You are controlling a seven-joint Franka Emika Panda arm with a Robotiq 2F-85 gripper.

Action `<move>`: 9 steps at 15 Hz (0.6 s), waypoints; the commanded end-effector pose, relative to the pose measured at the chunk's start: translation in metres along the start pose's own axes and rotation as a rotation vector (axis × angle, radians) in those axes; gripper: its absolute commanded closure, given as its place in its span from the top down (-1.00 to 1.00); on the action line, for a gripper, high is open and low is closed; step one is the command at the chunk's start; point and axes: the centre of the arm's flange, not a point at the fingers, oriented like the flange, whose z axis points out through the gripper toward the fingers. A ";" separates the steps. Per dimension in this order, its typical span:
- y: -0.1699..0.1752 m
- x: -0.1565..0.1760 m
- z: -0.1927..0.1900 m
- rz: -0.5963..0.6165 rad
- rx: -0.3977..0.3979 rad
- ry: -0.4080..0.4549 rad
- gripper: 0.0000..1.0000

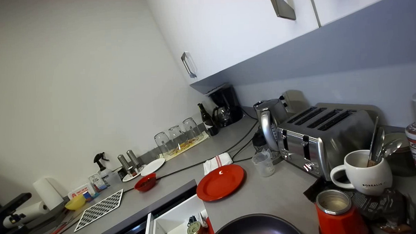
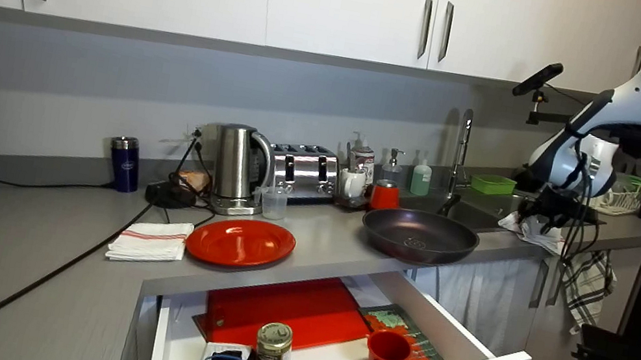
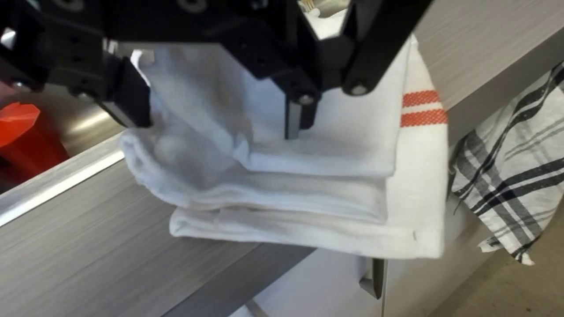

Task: Use the tea towel to wipe the edge of the sink in the front

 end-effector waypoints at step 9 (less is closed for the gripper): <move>0.000 0.001 -0.021 0.014 0.028 0.044 1.00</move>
